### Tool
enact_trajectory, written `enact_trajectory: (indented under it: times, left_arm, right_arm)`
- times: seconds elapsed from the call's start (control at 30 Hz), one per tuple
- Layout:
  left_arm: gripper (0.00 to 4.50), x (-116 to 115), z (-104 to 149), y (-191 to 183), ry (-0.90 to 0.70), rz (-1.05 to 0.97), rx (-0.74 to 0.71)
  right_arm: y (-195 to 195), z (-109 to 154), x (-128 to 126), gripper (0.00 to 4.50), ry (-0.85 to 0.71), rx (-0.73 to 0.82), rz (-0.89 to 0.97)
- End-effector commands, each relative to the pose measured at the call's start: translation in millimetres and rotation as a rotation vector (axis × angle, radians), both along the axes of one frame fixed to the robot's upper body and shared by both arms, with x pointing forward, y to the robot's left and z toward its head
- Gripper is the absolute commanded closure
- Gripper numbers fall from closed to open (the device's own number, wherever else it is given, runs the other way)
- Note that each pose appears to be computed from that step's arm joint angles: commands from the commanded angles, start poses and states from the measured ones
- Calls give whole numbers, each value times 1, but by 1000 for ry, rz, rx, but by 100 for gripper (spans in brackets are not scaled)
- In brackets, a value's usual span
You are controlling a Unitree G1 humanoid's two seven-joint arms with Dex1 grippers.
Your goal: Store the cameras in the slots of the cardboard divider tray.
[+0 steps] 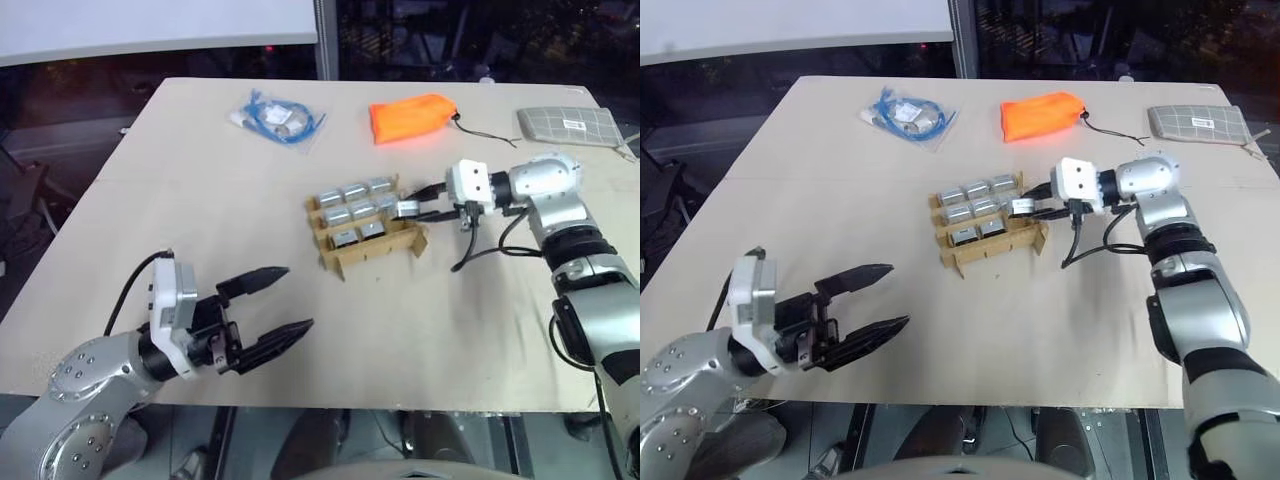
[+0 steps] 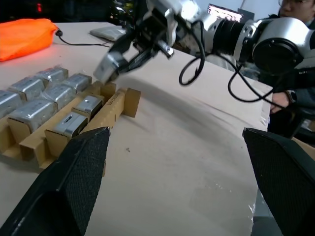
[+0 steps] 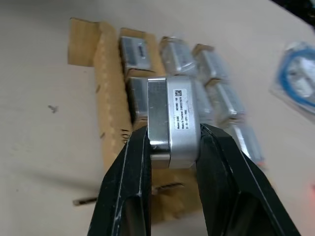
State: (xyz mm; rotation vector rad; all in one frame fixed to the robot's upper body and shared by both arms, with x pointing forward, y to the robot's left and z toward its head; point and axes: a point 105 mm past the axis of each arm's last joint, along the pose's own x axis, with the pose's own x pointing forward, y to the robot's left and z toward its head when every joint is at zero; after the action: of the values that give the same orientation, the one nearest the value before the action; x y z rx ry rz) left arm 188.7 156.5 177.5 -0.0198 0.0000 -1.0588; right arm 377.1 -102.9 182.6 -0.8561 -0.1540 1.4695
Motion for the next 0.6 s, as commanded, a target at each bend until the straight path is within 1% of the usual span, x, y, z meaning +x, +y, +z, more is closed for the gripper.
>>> enact_trajectory:
  times: [0.03,0.33,0.6]
  left_arm:
    - [0,-9,10,-3,-52,-2,-6]
    - [0,-12,7,8,-50,66,-16]
    - [0,-13,5,8,-55,84,-20]
  right_arm:
    - [4,10,-1,376,-55,-45,54]
    - [6,2,3,376,-28,-66,31]
    - [8,-2,6,376,-17,-83,11]
